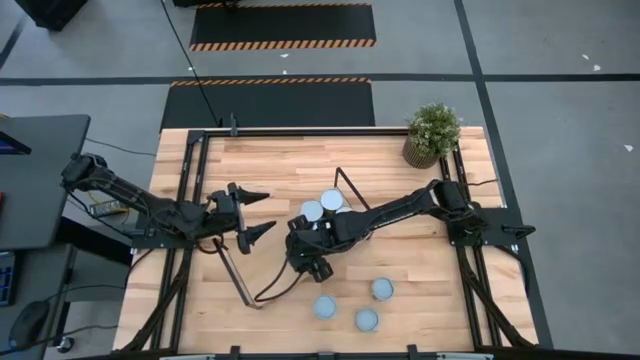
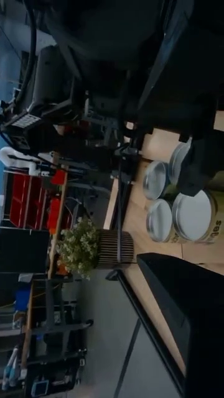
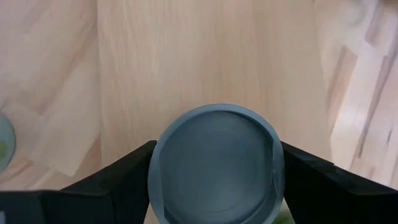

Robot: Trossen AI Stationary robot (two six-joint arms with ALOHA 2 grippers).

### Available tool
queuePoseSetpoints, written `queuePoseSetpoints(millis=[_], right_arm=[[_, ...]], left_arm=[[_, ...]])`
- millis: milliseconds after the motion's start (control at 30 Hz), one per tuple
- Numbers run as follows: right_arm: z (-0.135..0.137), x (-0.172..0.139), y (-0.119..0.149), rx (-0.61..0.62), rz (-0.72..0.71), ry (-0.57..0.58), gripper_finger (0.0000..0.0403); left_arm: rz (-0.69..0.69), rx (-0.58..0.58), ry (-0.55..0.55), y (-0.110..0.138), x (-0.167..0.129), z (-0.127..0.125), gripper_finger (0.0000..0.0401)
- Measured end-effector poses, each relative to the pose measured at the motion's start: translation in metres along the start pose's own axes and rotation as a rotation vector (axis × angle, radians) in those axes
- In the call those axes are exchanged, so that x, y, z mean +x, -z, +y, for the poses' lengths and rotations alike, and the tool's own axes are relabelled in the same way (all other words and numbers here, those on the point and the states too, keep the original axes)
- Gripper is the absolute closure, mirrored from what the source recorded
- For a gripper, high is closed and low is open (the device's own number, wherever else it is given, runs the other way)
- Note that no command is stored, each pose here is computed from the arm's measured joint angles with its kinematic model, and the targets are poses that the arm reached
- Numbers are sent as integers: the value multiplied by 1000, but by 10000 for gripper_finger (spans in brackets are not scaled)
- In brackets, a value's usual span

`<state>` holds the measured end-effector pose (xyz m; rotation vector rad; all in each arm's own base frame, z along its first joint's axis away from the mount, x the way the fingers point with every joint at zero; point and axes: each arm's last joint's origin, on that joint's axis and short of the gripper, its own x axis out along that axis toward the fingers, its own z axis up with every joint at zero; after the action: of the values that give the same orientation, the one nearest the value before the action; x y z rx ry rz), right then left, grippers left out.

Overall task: Pick and place cans onto a shelf
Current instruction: Put the small canned peas on the shelf

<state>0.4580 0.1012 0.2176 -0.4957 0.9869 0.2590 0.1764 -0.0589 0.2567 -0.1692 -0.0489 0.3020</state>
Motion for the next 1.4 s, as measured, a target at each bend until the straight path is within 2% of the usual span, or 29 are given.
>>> queuePoseSetpoints(millis=[167,467,633,900,1400], right_arm=[[0,-1,1,-1,9,-2,97],[-1,-1,2,-14,25,24,58],[-1,-1,1,-21,27,43,55],[5,-3,-1,-97,77,194,55],[-2,-4,-4,-113,83,335,55]], left_arm=[[-1,-15,2,0,0,0,12],[1,-15,2,0,0,0,12],[1,-16,2,0,0,0,12],[4,-13,1,0,0,0,12],[4,-13,1,0,0,0,12]])
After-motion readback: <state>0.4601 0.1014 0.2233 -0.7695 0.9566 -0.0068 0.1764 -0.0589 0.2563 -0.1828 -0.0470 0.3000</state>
